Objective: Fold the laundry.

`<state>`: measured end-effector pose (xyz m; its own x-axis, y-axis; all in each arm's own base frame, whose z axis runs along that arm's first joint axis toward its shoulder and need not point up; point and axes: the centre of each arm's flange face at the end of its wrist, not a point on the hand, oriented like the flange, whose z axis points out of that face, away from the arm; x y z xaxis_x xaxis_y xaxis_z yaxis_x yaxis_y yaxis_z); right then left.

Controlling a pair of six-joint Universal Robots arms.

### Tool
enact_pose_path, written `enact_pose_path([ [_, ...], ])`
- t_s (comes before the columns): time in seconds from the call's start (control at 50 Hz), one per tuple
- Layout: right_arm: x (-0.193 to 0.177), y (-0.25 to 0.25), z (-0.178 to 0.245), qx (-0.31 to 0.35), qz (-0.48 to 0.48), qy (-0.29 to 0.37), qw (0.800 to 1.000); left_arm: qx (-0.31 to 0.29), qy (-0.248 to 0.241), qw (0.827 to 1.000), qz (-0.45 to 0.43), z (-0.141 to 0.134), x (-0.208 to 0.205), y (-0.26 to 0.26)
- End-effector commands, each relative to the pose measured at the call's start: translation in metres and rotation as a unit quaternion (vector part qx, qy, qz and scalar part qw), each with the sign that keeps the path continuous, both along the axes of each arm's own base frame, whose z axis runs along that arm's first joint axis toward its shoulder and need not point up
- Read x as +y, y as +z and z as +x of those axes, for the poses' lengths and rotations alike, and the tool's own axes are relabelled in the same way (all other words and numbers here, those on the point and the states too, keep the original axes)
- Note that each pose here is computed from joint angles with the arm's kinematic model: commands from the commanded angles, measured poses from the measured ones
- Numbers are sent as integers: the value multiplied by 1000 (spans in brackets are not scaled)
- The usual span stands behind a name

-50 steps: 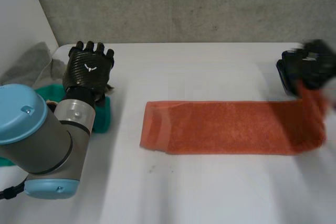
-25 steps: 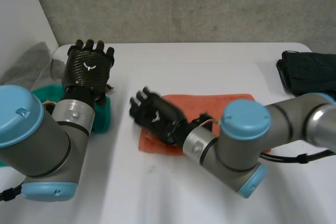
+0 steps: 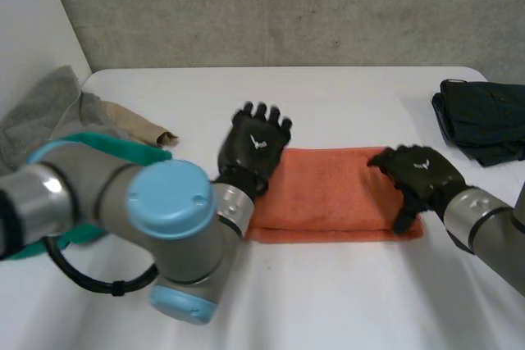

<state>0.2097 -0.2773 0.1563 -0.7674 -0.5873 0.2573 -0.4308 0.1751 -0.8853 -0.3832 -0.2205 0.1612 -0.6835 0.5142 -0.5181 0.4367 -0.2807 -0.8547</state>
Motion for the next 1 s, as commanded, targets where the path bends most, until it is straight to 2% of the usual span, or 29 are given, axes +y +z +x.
enact_pose_path([
  [0.02,-3,-27,-7,54,6,8,999,-68,16,997,40,-1,-9,-38],
  [0.18,-10,-28,-8,59,-23,-5,998,-111,69,990,47,18,-8,-44],
  [0.32,-12,-27,-8,61,-33,-6,998,-105,80,990,45,27,4,-25],
  [0.38,-16,-24,-8,69,-48,-4,996,-93,76,992,47,31,14,-12],
  [0.46,-18,-15,-5,113,-89,10,990,-52,73,995,44,35,24,15],
  [0.54,-30,7,1,183,-169,17,968,-6,78,996,36,42,28,45],
  [0.6,-14,27,44,204,-248,83,944,12,92,995,28,53,25,62],
  [0.62,1,36,73,197,-292,127,927,16,105,994,25,62,20,68],
  [0.68,27,43,110,173,-337,194,905,22,126,991,22,75,12,75],
  [0.76,76,8,155,127,-329,340,872,25,150,988,23,91,5,77],
  [0.82,89,-11,164,117,-311,381,863,24,155,987,32,96,4,72],
  [0.9,85,-16,167,111,-291,365,877,29,155,987,41,97,3,68],
  [0.98,72,-3,162,60,-242,300,921,39,153,987,35,94,-1,71],
  [1.0,59,8,155,24,-219,259,940,43,149,987,30,91,-4,72],
])
